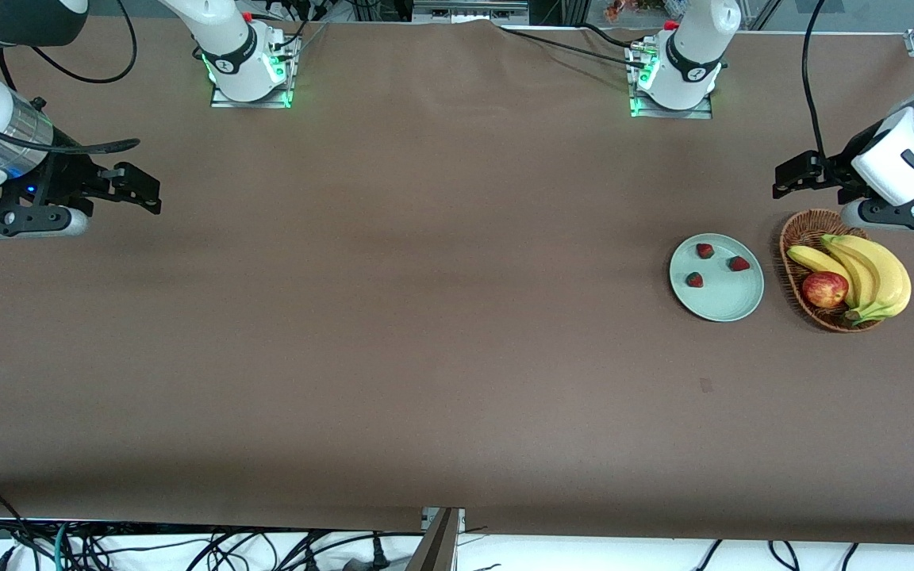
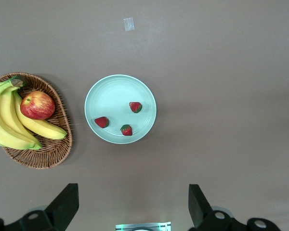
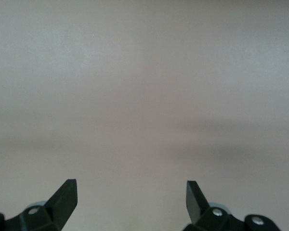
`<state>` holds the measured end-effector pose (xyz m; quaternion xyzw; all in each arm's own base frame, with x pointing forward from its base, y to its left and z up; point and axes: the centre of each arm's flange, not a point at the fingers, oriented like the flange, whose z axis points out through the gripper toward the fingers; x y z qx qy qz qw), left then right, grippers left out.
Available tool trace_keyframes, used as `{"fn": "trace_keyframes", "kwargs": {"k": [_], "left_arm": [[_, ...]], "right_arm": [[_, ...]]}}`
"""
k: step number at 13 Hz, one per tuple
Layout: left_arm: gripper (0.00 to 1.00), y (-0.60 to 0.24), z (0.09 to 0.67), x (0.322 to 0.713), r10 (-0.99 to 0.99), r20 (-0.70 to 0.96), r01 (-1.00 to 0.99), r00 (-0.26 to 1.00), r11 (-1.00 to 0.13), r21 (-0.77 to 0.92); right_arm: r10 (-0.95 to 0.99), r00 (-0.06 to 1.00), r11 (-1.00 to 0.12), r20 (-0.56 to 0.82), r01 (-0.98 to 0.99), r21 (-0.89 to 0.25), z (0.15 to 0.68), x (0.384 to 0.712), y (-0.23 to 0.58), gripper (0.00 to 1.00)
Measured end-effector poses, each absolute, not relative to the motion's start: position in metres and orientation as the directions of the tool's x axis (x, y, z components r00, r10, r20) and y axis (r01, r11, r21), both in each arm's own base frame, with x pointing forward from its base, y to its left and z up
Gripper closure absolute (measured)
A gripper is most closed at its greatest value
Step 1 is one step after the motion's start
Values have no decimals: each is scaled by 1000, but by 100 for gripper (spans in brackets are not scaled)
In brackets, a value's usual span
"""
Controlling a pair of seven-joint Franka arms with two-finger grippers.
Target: Collect all strawberries into plate
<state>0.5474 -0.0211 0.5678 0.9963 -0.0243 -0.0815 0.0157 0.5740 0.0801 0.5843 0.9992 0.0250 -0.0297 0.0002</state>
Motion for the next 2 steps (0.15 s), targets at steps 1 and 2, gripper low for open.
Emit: {"fn": "trace_keyframes", "kwargs": {"k": [1,2], "left_arm": [[0,-20,568,548,-50,-162,-45,986,-998,35],[0,-20,568,548,-49,-162,-44,986,-998,35]], "right_arm": [[50,997,-999,-59,50,-1,584,574,80,0],[50,997,-999,-59,50,-1,584,574,80,0]]}}
